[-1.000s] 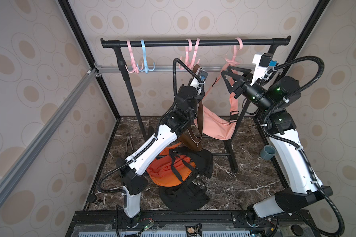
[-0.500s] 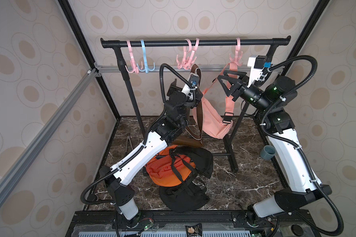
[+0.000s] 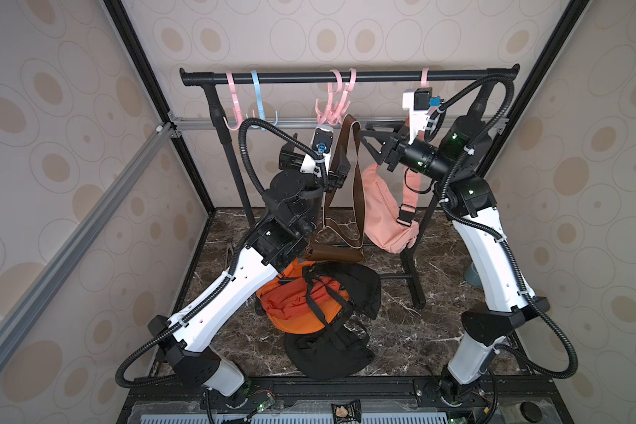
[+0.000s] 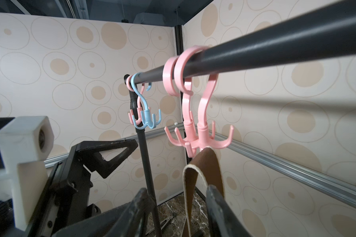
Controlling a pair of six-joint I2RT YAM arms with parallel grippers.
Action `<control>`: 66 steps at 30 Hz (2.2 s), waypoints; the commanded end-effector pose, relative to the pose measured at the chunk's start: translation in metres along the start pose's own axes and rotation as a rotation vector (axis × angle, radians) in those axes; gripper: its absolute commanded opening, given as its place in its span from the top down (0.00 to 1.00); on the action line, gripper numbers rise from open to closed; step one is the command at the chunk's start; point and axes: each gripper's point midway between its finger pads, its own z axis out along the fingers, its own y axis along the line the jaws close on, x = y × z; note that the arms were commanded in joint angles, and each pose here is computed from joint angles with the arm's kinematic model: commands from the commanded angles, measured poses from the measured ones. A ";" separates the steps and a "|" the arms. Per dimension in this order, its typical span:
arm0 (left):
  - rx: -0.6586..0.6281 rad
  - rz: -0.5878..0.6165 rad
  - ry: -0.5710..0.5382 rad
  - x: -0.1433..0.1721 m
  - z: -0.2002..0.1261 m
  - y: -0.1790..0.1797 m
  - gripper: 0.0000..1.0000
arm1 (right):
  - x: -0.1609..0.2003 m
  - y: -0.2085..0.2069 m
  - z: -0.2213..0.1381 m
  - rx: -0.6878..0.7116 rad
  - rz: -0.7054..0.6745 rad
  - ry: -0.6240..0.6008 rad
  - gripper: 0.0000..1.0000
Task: Hang the bag on a hook
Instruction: Hang the bag on the hook, then adjust the bag at the hook.
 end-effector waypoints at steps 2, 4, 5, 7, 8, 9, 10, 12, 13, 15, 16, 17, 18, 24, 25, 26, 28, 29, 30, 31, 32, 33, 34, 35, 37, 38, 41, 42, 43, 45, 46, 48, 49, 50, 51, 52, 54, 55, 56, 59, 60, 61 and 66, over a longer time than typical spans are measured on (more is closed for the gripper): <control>-0.058 -0.020 -0.056 -0.023 -0.017 0.029 0.00 | 0.006 -0.002 0.010 0.033 -0.043 0.025 0.52; -0.056 -0.012 -0.052 -0.020 -0.020 0.029 0.00 | 0.007 -0.008 0.013 0.071 -0.047 0.029 0.52; -0.060 -0.006 -0.045 -0.017 -0.021 0.030 0.00 | 0.009 -0.012 0.013 0.098 -0.052 0.030 0.52; -0.068 0.001 -0.045 -0.016 -0.024 0.032 0.00 | 0.010 -0.017 0.011 0.147 -0.067 0.024 0.52; -0.072 0.003 -0.047 -0.015 -0.025 0.033 0.00 | 0.011 -0.019 0.011 0.158 -0.072 0.016 0.52; -0.075 0.004 -0.048 -0.014 -0.026 0.034 0.00 | 0.010 -0.018 0.010 0.153 -0.074 0.010 0.52; -0.075 0.009 -0.045 -0.013 -0.026 0.034 0.00 | 0.009 -0.016 0.011 0.146 -0.077 0.007 0.52; -0.072 0.020 -0.043 -0.012 -0.025 0.032 0.00 | 0.009 -0.010 0.010 0.132 -0.081 0.015 0.53; -0.069 0.025 -0.038 -0.010 -0.024 0.031 0.00 | 0.006 -0.007 0.009 0.125 -0.079 0.011 0.53; -0.069 0.032 -0.029 -0.004 -0.025 0.029 0.00 | 0.003 -0.004 0.007 0.115 -0.077 0.001 0.53; -0.064 0.034 -0.024 -0.001 -0.025 0.027 0.00 | 0.003 -0.003 0.008 0.111 -0.077 0.001 0.53; -0.063 0.033 -0.020 0.002 -0.027 0.028 0.00 | 0.003 -0.004 0.009 0.111 -0.076 0.000 0.53; -0.068 0.020 -0.032 0.000 -0.028 0.029 0.00 | 0.004 -0.006 0.011 0.112 -0.076 0.003 0.54; -0.063 0.025 -0.016 0.007 -0.029 0.027 0.00 | 0.005 -0.016 0.027 0.106 -0.079 0.000 0.63; -0.065 0.026 -0.014 0.008 -0.029 0.028 0.00 | 0.002 -0.017 0.029 0.106 -0.077 -0.009 0.68; -0.068 0.026 -0.016 0.007 -0.030 0.029 0.00 | 0.000 -0.018 0.030 0.107 -0.082 -0.020 0.70; -0.071 0.030 -0.015 0.007 -0.031 0.030 0.00 | -0.007 -0.016 0.030 0.102 -0.091 -0.045 0.74; -0.073 0.030 -0.016 0.006 -0.031 0.031 0.00 | -0.009 -0.015 0.031 0.097 -0.094 -0.052 0.80; -0.074 0.033 -0.014 0.007 -0.031 0.031 0.00 | -0.009 -0.016 0.031 0.099 -0.095 -0.053 0.85; -0.074 0.034 -0.014 0.007 -0.031 0.031 0.00 | -0.010 -0.016 0.030 0.102 -0.099 -0.056 0.88; -0.075 0.034 -0.014 0.007 -0.031 0.031 0.00 | -0.011 -0.015 0.030 0.102 -0.100 -0.055 0.91; -0.075 0.037 -0.014 0.007 -0.031 0.031 0.00 | -0.010 -0.016 0.031 0.102 -0.100 -0.054 0.94; -0.076 0.038 -0.013 0.008 -0.030 0.031 0.00 | -0.009 -0.017 0.031 0.106 -0.101 -0.054 0.96; -0.075 0.039 -0.013 0.008 -0.030 0.030 0.00 | -0.010 -0.017 0.031 0.107 -0.105 -0.056 0.98; -0.073 0.038 -0.012 0.009 -0.029 0.029 0.00 | -0.012 -0.017 0.031 0.110 -0.107 -0.060 1.00; -0.073 0.036 -0.013 0.009 -0.028 0.029 0.00 | -0.013 -0.017 0.030 0.113 -0.111 -0.064 1.00; -0.069 0.034 -0.015 0.008 -0.028 0.027 0.00 | -0.020 -0.017 0.030 0.114 -0.124 -0.086 1.00; -0.070 0.035 -0.015 0.008 -0.027 0.027 0.00 | -0.023 -0.015 0.029 0.110 -0.128 -0.096 1.00; -0.069 0.033 -0.016 0.007 -0.027 0.027 0.00 | -0.027 -0.014 0.028 0.108 -0.134 -0.107 1.00; -0.068 0.026 -0.019 0.006 -0.027 0.027 0.00 | -0.034 -0.017 0.026 0.141 -0.138 -0.127 1.00; -0.064 0.023 -0.020 0.005 -0.026 0.027 0.00 | -0.037 -0.019 0.024 0.160 -0.149 -0.133 1.00; -0.060 0.012 -0.028 0.002 -0.026 0.027 0.00 | -0.041 -0.026 0.021 0.213 -0.166 -0.141 1.00; -0.059 0.008 -0.029 0.001 -0.025 0.026 0.00 | -0.042 -0.029 0.019 0.233 -0.180 -0.142 1.00; -0.059 0.005 -0.031 0.000 -0.025 0.026 0.00 | -0.042 -0.032 0.019 0.249 -0.186 -0.138 1.00; -0.055 0.003 -0.032 0.001 -0.025 0.025 0.00 | -0.042 -0.032 0.018 0.255 -0.191 -0.136 1.00; -0.056 0.001 -0.032 0.001 -0.025 0.026 0.00 | -0.039 -0.032 0.019 0.251 -0.196 -0.122 1.00; -0.052 -0.005 -0.035 0.000 -0.025 0.025 0.00 | -0.036 -0.033 0.018 0.258 -0.190 -0.106 1.00; -0.050 -0.007 -0.035 0.000 -0.025 0.024 0.00 | -0.034 -0.034 0.019 0.261 -0.190 -0.099 1.00; -0.048 -0.009 -0.035 0.000 -0.024 0.023 0.00 | -0.033 -0.035 0.018 0.265 -0.191 -0.094 1.00; -0.034 -0.002 -0.018 0.004 -0.023 0.020 0.00 | -0.035 -0.040 0.013 0.311 -0.202 -0.088 1.00; -0.032 -0.005 -0.019 0.004 -0.023 0.020 0.00 | -0.038 -0.044 0.009 0.345 -0.208 -0.090 1.00; -0.031 -0.008 -0.021 0.002 -0.023 0.020 0.00 | -0.040 -0.047 0.005 0.376 -0.219 -0.089 1.00; -0.025 -0.019 -0.028 0.000 -0.023 0.020 0.00 | -0.051 -0.055 -0.013 0.491 -0.265 -0.082 1.00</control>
